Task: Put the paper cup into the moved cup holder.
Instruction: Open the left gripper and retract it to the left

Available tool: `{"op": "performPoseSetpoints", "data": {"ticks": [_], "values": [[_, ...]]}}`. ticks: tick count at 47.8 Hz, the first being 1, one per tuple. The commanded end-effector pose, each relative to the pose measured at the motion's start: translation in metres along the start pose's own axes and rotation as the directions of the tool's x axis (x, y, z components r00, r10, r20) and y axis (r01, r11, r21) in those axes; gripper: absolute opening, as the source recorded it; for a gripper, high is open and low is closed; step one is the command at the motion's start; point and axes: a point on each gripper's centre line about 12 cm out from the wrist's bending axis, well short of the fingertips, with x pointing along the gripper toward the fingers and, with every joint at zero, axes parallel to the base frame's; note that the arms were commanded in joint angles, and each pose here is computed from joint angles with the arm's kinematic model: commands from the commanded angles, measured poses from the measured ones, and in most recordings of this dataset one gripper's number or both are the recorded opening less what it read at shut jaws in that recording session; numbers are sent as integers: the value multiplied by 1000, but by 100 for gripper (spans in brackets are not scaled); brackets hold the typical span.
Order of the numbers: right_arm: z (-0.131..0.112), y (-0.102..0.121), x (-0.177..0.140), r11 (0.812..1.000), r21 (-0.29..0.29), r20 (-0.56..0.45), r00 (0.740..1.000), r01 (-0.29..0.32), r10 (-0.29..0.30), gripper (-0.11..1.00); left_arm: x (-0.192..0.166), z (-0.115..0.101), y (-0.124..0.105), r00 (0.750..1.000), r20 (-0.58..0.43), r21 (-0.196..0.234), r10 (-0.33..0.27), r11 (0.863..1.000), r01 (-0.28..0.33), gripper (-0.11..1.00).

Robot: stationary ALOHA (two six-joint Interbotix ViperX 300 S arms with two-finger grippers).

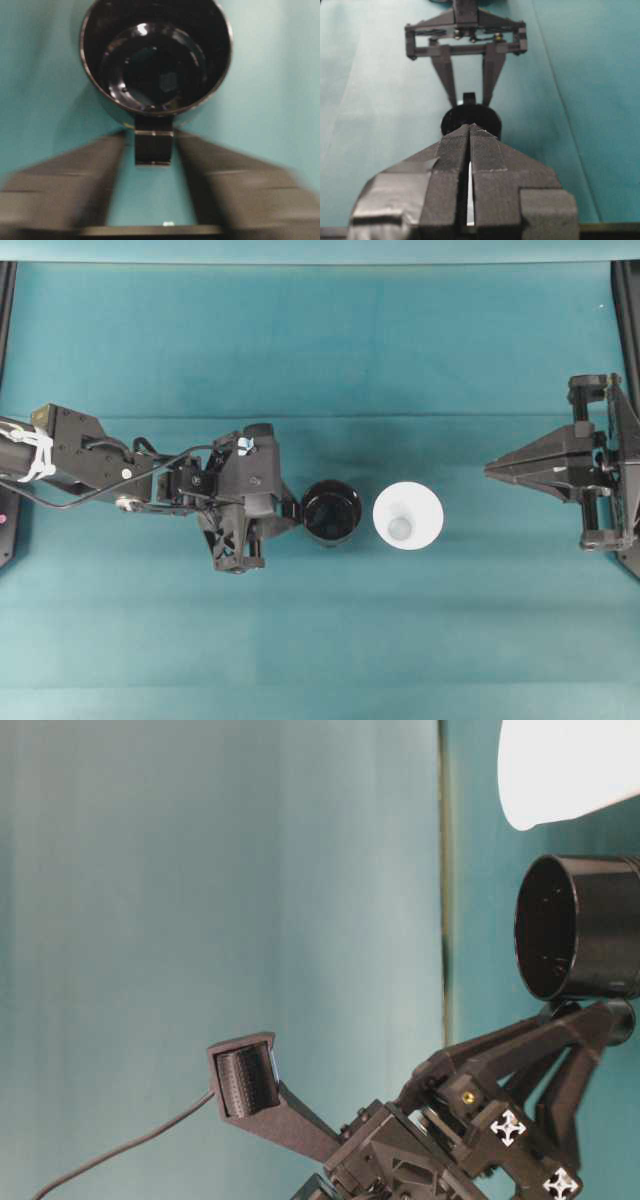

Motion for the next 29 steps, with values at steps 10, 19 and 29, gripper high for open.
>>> {"op": "performPoseSetpoints", "data": {"ticks": [10,19,29], "values": [[7,0,1,1000,11,15,1000,1,-1,3,0,8,0,1000,25,2,-1,1000,1,78],[3,0,1,1000,14,-21,1000,2,-2,3,-1,10,-1,1000,31,-8,-2,1000,3,78],[0,0,0,1000,22,-49,999,3,-2,3,-10,11,-1,999,43,-8,-3,1000,3,78]]}}
